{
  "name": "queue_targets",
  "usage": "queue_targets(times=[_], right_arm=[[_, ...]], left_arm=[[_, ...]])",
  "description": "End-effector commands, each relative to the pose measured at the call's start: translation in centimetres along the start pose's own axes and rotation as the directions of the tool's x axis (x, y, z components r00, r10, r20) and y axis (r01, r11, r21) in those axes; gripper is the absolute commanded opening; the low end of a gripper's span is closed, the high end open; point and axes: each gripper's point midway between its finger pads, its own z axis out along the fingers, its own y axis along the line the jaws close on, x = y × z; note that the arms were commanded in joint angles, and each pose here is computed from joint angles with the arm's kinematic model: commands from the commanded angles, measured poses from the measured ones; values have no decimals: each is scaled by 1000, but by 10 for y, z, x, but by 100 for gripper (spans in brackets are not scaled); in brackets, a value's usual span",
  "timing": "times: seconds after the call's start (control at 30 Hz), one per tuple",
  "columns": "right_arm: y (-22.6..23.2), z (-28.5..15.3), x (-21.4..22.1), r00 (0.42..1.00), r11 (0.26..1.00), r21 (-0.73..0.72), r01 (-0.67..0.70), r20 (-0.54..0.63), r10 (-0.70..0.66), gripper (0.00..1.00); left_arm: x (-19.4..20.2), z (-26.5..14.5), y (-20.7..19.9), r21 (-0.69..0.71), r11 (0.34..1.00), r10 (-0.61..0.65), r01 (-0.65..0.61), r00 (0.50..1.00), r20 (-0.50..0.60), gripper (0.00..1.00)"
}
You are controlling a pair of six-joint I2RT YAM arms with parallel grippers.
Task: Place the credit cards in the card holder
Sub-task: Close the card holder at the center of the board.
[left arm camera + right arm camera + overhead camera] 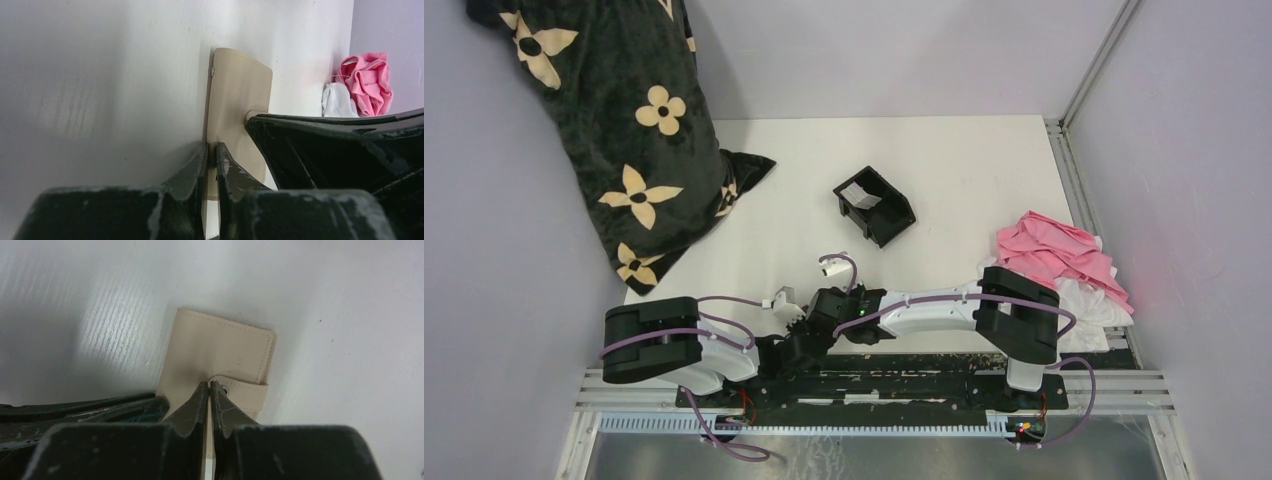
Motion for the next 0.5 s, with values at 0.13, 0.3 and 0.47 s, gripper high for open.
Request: queue_targets(times=[0.13,0.3,0.47], right_arm=[[-10,1,1,998,998,-6,-63,1,63,8],[-22,-1,7,996,996,16,-83,9,83,8],[-37,-6,10,990,991,21,-136,36,135,8]], left_arm=[[-2,0,17,-34,996,85,-84,996,12,15],[-1,0,16,-32,996,89,-89,996,11,15],[-1,1,15,-32,995,94,-93,996,11,14]])
